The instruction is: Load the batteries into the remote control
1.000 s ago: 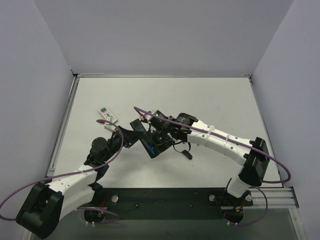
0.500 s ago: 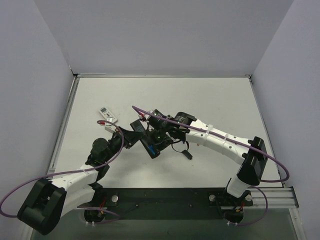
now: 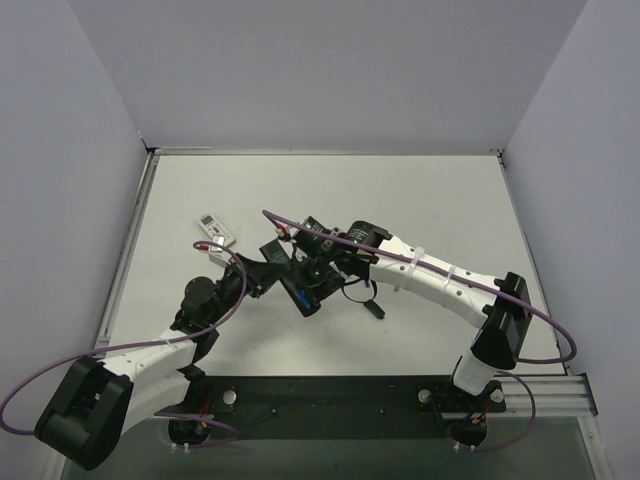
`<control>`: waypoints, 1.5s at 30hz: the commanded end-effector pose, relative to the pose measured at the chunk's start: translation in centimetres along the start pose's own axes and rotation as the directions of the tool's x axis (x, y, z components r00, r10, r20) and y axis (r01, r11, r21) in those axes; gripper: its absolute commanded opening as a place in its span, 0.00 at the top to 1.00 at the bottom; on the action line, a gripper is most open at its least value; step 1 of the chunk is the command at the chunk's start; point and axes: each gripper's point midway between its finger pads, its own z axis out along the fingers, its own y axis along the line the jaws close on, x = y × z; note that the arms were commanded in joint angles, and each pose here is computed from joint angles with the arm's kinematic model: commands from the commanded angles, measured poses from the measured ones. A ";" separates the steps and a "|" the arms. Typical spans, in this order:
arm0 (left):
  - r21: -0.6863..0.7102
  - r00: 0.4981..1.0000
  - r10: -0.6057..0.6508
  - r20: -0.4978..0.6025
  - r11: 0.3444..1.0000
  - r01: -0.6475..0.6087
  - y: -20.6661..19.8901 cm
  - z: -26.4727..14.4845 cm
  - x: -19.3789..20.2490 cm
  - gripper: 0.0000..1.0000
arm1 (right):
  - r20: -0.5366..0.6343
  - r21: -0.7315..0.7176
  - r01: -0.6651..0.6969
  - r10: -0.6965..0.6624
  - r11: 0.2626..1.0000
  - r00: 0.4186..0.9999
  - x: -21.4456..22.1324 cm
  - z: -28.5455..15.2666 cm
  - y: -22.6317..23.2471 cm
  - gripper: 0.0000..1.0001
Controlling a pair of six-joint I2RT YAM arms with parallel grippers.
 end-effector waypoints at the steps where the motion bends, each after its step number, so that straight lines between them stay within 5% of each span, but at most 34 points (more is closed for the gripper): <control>1: 0.119 0.998 -0.030 0.047 0.993 0.024 -3.3 -0.2 -1.2 1.00 | -0.038 0.027 0.015 -0.014 1.000 0.999 0.2 -0.1 0.0 0.86; 16: 0.074 0.992 -0.093 0.081 0.993 0.087 -1.6 -0.4 -1.4 1.00 | -0.114 0.025 0.033 -0.030 0.999 0.993 0.6 -0.6 0.3 0.94; 34: 0.071 0.990 -0.118 0.078 0.991 0.113 -1.4 -0.3 -1.4 1.00 | -0.106 0.026 0.047 -0.044 0.999 0.993 -0.3 -1.0 0.5 0.82; 45: 0.081 0.989 -0.131 0.069 0.989 0.126 -1.5 -0.5 -1.1 1.00 | 0.079 0.092 0.110 -0.117 0.990 0.990 -3.7 -3.8 -0.4 0.81</control>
